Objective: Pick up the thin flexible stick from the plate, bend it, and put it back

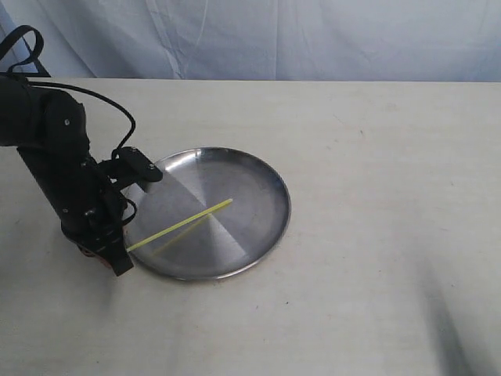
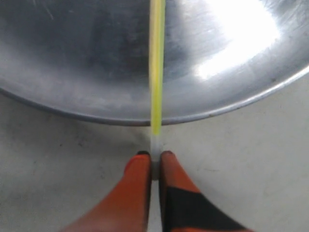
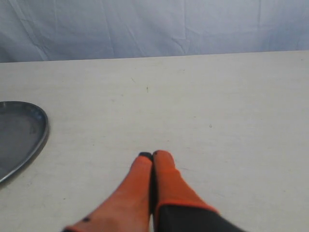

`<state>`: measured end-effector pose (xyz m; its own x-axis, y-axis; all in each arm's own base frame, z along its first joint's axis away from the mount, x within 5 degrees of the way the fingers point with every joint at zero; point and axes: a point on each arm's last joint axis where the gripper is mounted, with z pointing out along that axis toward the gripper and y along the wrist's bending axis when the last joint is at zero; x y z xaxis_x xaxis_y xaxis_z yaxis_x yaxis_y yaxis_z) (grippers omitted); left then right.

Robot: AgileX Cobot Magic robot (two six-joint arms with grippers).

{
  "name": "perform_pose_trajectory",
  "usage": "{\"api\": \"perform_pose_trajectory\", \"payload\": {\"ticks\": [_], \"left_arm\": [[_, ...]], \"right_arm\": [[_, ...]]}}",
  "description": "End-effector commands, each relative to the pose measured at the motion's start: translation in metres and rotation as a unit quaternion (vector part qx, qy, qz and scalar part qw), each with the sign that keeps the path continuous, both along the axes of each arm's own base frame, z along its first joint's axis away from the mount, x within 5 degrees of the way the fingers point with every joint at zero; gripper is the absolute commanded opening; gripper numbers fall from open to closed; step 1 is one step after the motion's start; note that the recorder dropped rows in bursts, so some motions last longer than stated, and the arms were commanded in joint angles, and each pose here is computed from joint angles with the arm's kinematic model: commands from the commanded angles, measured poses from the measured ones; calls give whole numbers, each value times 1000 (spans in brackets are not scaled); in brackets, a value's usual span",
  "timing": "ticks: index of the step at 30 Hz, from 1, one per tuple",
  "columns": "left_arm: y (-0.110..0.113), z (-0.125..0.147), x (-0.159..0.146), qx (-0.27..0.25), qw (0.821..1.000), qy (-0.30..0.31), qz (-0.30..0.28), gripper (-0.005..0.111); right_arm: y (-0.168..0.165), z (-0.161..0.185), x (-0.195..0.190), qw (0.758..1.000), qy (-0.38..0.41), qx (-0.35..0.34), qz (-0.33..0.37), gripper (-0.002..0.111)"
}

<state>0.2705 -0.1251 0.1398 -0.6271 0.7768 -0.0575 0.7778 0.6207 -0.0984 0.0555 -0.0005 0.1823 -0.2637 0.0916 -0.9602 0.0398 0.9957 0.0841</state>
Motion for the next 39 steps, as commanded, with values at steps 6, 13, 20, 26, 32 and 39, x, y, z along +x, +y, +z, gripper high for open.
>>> {"api": "perform_pose_trajectory", "payload": {"ticks": [6,13,20,26,32,39], "left_arm": [[0,4,-3,1,1000,7,-1,0],[1,41,-9,-26,999,-37,3,0],[-2,91,-30,-109,991,-69,33,0],[-2,108,-42,-142,987,-71,22,0],[-6,98,-50,-176,983,-56,14,0],[-9,99,-51,-196,979,-49,12,0]], "right_arm": [[0,0,0,1000,-4,1,0,-1],[0,0,0,1000,-4,1,0,-1],[0,1,0,1000,-7,0,0,-1],[-2,11,2,997,-66,-35,-1,-1],[-7,46,0,947,-261,184,-40,-1],[-7,37,3,834,-202,509,-67,-1]]}}
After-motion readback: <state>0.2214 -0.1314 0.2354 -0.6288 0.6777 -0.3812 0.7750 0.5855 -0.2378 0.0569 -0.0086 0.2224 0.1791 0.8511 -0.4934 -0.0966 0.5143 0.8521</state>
